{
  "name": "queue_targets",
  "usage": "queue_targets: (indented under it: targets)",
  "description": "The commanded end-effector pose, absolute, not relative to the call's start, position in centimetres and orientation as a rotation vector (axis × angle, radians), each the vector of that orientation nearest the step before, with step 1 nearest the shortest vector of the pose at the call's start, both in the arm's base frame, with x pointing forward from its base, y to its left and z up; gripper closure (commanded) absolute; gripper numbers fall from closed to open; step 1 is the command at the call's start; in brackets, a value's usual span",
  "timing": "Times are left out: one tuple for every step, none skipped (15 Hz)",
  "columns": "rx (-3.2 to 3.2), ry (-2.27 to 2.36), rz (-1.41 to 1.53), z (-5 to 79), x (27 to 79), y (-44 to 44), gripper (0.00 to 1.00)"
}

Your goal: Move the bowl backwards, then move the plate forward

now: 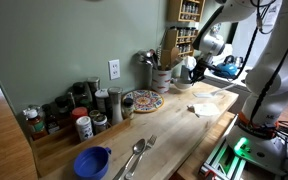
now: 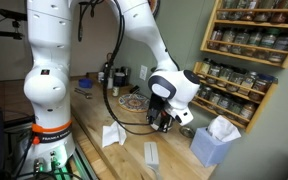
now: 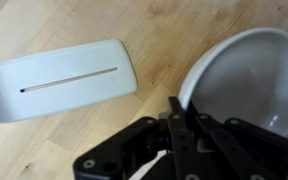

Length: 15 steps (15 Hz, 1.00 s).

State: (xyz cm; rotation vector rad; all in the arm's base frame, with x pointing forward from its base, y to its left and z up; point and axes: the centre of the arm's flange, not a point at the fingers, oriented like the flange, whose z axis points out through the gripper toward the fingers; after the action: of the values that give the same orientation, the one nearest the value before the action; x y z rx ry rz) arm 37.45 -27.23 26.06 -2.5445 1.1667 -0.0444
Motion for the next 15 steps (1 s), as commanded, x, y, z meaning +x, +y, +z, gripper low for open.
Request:
queue_targets:
  targets:
    - [-2.44,1.293,-0.078,25.5,38.2,-27.9,0.98]
    - [-2.425,1.33,-0.077,25.2,38.3,-28.1,0.98]
    - [-2.411,1.353,-0.075,25.0,38.4,-28.3,0.98]
    - [-2.396,1.382,-0.08,24.8,38.4,-28.4,0.98]
    - [-2.386,1.404,-0.093,24.7,38.5,-28.5,0.98]
    - [-2.391,1.426,-0.11,24.6,38.6,-28.4,0.98]
    - [-2.393,1.442,-0.125,24.5,38.8,-28.2,0.98]
    - [-2.394,1.458,-0.146,24.5,39.0,-28.1,0.98]
    - [-2.392,1.47,-0.161,24.5,39.2,-27.9,0.98]
    - [-2.39,1.48,-0.177,24.5,39.5,-27.8,0.98]
    - [-2.389,1.485,-0.186,24.5,39.7,-27.5,0.98]
    - [-2.39,1.493,-0.193,24.5,39.9,-27.3,0.98]
    - [-2.392,1.497,-0.195,24.5,40.2,-27.1,0.98]
    - [-2.391,1.506,-0.198,24.4,40.4,-26.9,0.98]
    - [-2.389,1.517,-0.197,24.3,40.6,-26.7,0.98]
